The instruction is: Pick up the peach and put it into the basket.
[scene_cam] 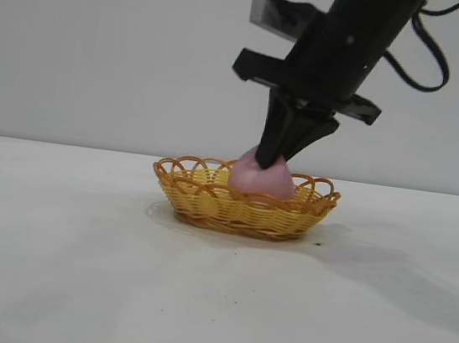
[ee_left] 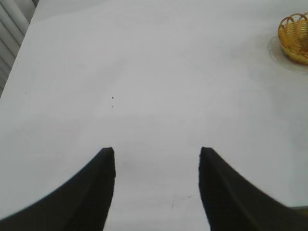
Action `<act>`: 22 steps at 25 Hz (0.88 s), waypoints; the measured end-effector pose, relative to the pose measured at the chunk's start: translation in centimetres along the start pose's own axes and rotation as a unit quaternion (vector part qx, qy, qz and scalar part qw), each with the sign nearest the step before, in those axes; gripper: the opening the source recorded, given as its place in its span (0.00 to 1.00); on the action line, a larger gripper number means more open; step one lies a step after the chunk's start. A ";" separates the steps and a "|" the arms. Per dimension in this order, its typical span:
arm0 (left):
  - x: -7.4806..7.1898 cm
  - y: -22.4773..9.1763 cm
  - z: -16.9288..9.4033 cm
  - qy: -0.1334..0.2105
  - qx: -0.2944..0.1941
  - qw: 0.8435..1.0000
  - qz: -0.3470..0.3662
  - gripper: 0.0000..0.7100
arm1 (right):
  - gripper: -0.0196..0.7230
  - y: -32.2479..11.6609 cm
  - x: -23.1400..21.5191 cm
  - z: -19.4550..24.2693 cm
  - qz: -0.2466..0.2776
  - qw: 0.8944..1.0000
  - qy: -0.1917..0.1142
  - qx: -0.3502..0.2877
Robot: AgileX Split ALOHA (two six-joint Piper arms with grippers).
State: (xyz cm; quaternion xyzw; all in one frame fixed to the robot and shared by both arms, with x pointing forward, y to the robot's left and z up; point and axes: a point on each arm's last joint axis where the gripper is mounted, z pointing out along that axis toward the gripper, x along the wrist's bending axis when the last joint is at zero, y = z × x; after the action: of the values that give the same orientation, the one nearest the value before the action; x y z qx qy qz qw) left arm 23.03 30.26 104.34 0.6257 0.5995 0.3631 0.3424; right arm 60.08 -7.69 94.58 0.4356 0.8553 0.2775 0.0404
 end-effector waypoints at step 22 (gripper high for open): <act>0.0 0.0 0.0 0.000 0.001 1.000 0.000 0.48 | 0.53 -9.2 -12.2 -16.8 0.265 0.941 -0.197 0.071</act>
State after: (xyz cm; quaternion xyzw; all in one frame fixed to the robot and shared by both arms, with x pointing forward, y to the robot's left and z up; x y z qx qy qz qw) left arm 23.02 30.26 104.33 0.6261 0.5998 0.3625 0.3419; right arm 55.70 -28.77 101.96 0.6942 0.7013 0.1259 0.1019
